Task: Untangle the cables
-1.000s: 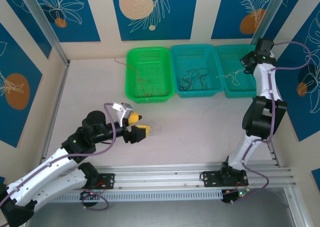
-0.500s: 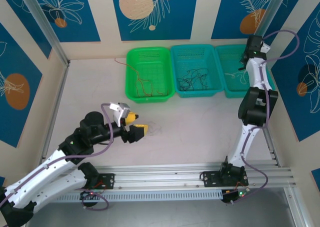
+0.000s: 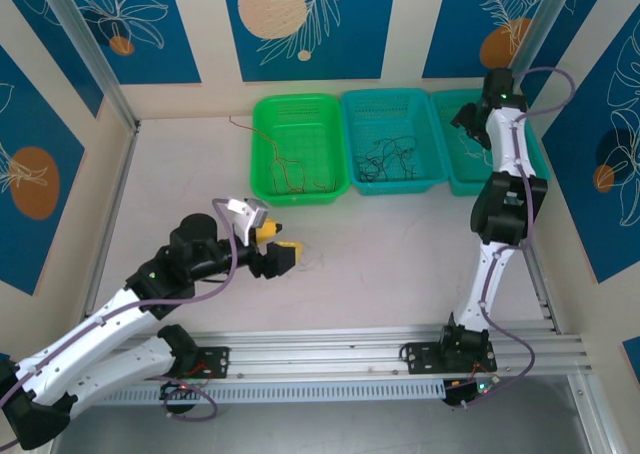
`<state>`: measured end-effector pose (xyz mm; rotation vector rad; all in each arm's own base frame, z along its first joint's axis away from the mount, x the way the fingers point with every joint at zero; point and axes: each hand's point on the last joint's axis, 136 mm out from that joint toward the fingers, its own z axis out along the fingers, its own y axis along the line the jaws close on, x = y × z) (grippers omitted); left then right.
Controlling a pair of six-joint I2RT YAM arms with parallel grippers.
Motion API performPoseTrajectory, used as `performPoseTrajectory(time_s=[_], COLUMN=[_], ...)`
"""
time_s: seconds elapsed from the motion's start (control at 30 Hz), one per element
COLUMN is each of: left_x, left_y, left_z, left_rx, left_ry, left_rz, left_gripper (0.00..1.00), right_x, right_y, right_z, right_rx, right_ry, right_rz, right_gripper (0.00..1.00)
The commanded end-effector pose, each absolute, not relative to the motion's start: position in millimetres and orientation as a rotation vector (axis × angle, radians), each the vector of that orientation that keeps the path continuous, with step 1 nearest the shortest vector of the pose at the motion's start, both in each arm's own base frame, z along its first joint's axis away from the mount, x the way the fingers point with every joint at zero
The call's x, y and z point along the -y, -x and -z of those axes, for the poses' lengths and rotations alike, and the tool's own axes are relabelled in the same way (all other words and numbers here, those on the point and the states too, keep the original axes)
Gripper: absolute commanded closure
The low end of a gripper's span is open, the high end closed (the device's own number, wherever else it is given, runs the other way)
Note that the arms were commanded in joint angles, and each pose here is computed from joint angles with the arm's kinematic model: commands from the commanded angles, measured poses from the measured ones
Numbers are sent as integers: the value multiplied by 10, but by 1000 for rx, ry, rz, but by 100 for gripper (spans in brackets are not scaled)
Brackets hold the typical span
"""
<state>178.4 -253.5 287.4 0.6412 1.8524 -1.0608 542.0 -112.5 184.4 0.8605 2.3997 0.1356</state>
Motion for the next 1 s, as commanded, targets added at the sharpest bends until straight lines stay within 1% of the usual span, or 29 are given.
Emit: performPoseTrajectory(time_s=[0.0, 0.07, 0.13, 0.2, 0.27, 0.43, 0.6, 0.73, 0.83, 0.97], left_x=[2535, 2461, 2360, 2286, 2235, 2122, 2193, 2260, 2301, 2371], left_y=[-1764, -1821, -1882, -1915, -1933, -1996, -2058, -2195, -2353, -2547], left_z=[-3073, -3002, -2874, -2733, -2595, -2208, -1843, -1551, -1385, -1174], left_rx=[-1798, -1852, -1932, -2010, -2076, -2225, -2337, -2436, -2475, -2509], left_ry=[-651, -590, -517, -458, -411, -289, -296, -312, -325, -368], left_rz=[1068, 1028, 968, 928, 898, 809, 750, 639, 534, 422], left_gripper=[14, 14, 15, 16, 17, 19, 25, 28, 30, 34], right_x=[707, 385, 20, -321, -647, -1486, -2006, -2313, -2434, -2500], right_y=[-5086, -4884, -4568, -4220, -3851, -2936, -2279, -1965, -1884, -1871], right_z=[-2684, -2936, -3192, -3336, -3388, -3262, -2876, -2570, -2361, -2224], right_rx=[-2300, -2271, -2247, -2253, -2277, -2356, -2535, -2653, -2737, -2800], right_ry=[-773, -682, -585, -513, -453, -172, -45, 111, 167, 187], right_rz=[-439, -620, -803, -920, -976, -988, -1005, -932, -877, -835], right_gripper=[27, 28, 29, 30, 30, 31, 32, 32, 32, 32])
